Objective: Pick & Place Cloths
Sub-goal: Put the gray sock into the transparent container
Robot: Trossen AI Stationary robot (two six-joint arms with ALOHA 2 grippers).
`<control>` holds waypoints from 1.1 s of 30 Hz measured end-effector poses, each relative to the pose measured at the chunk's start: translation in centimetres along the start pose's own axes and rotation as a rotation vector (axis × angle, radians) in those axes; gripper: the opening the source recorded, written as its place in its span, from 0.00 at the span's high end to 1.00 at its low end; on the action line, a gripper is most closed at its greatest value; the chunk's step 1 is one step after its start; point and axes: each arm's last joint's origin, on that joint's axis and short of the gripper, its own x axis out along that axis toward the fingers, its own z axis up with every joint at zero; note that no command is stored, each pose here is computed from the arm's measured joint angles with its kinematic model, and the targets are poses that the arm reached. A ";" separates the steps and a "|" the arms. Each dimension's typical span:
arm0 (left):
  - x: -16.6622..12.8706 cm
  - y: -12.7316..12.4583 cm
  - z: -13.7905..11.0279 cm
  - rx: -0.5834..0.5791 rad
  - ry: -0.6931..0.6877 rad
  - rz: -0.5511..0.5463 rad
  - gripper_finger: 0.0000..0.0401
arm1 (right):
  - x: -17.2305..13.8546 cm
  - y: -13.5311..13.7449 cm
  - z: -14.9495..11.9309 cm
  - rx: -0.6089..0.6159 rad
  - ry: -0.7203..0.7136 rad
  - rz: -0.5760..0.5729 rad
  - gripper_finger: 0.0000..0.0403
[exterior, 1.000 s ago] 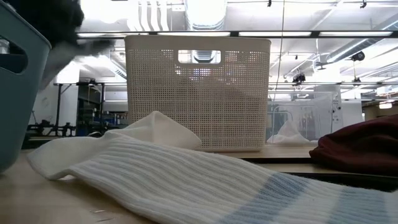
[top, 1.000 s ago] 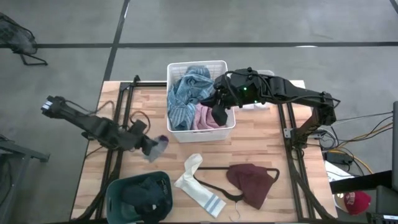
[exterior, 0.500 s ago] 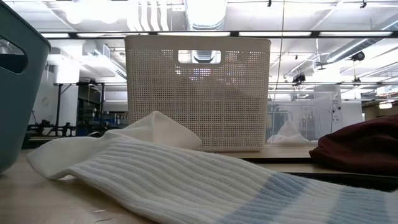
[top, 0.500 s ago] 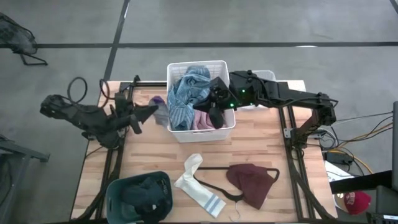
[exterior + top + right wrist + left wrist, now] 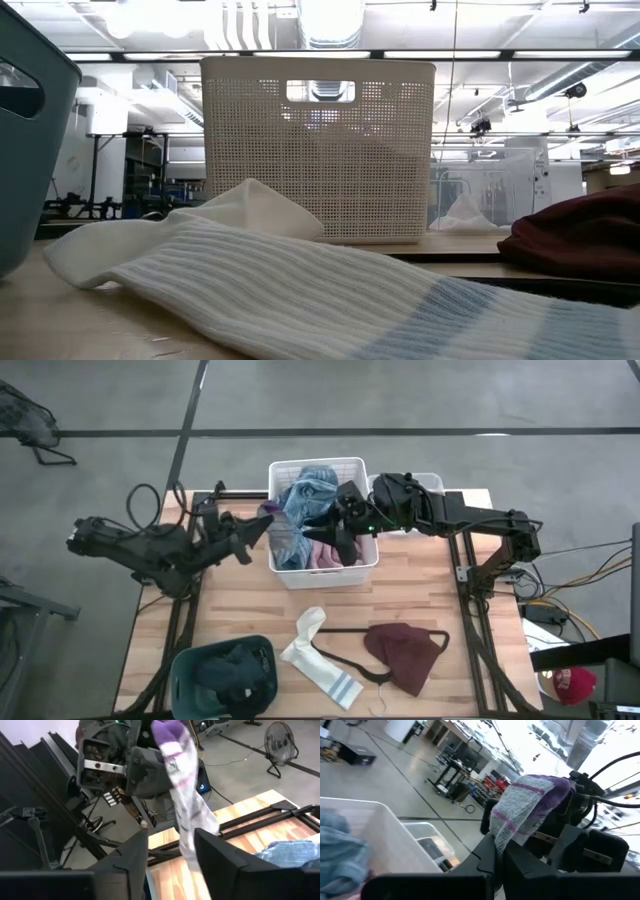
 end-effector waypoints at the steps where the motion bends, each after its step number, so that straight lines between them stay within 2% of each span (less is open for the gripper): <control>1: 0.3 0.0 -0.1 -0.010 0.001 -0.011 0.97 | 0.0 0.0 0.0 0.000 -0.001 0.001 0.58; 8: 2.2 -0.2 -0.9 -0.057 0.003 -0.082 0.96 | 0.0 0.0 0.0 -0.003 -0.001 -0.001 0.49; 12: 3.1 -0.4 -1.3 -0.088 0.017 -0.144 0.96 | 0.0 0.0 0.0 -0.004 -0.001 -0.002 0.48; 16: 3.7 -0.4 -1.9 -0.104 0.021 -0.147 0.96 | 0.0 0.0 0.0 -0.004 -0.001 -0.002 0.50; 24: 4.2 -0.4 -2.5 -0.153 0.033 -0.140 0.96 | 0.1 -0.1 -0.1 -0.008 0.002 -0.004 0.65; 33: 4.1 -0.5 -2.5 -0.148 0.048 -0.164 0.96 | 0.1 -0.1 -0.1 -0.033 0.001 -0.006 0.93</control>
